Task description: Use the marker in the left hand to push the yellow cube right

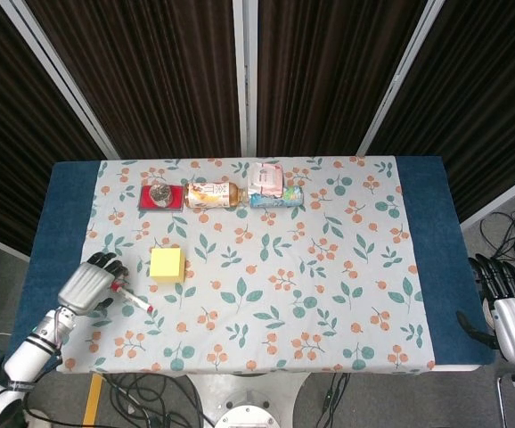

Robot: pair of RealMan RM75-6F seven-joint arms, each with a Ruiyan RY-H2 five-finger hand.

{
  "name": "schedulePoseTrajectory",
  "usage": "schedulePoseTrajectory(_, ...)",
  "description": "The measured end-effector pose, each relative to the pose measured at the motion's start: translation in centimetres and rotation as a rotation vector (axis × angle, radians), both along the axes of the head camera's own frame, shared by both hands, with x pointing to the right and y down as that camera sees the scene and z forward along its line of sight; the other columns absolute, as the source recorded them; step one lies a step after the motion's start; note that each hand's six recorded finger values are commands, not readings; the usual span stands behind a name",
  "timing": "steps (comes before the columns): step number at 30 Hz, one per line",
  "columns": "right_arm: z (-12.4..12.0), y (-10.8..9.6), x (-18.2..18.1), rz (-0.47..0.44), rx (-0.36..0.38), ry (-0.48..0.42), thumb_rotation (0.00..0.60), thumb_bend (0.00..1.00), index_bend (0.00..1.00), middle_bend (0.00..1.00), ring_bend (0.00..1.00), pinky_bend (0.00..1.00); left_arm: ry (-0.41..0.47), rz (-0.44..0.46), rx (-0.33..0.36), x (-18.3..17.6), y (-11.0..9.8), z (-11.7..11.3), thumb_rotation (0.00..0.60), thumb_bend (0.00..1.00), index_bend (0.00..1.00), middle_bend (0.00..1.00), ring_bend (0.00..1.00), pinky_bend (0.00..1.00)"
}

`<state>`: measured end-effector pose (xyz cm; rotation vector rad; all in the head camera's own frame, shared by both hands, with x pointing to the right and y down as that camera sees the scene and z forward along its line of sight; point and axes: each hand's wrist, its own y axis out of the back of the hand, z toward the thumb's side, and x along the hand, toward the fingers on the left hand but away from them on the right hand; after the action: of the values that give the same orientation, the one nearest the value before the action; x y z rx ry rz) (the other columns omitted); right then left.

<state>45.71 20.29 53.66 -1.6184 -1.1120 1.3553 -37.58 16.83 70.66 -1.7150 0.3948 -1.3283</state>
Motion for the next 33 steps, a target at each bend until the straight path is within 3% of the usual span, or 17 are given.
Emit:
schedulePoseTrajectory(5,0.1,-0.1,0.1,0.002,0.0,-0.001,0.6,0.2,0.0,0.06,0.0,0.0,-0.027,0.026,-0.022,0.5,0.2,1.0,0.6,0.25,0.48,0.48,0.23,0.24)
schedulePoseTrajectory(20,0.3,-0.2,0.1,0.005,-0.005,-0.001,0.6,0.2,0.0,0.06,0.0,0.0,-0.085,0.077,-0.054,1.5,0.4,3.3,0.6,0.31,0.51,0.55,0.32,0.24)
schedulePoseTrajectory(33,0.2,0.0,0.4,0.011,-0.004,0.003,0.6,0.2,0.0,0.06,0.0,0.0,-0.099,0.072,-0.065,1.7,0.5,4.1,0.6,0.32,0.55,0.59,0.35,0.27)
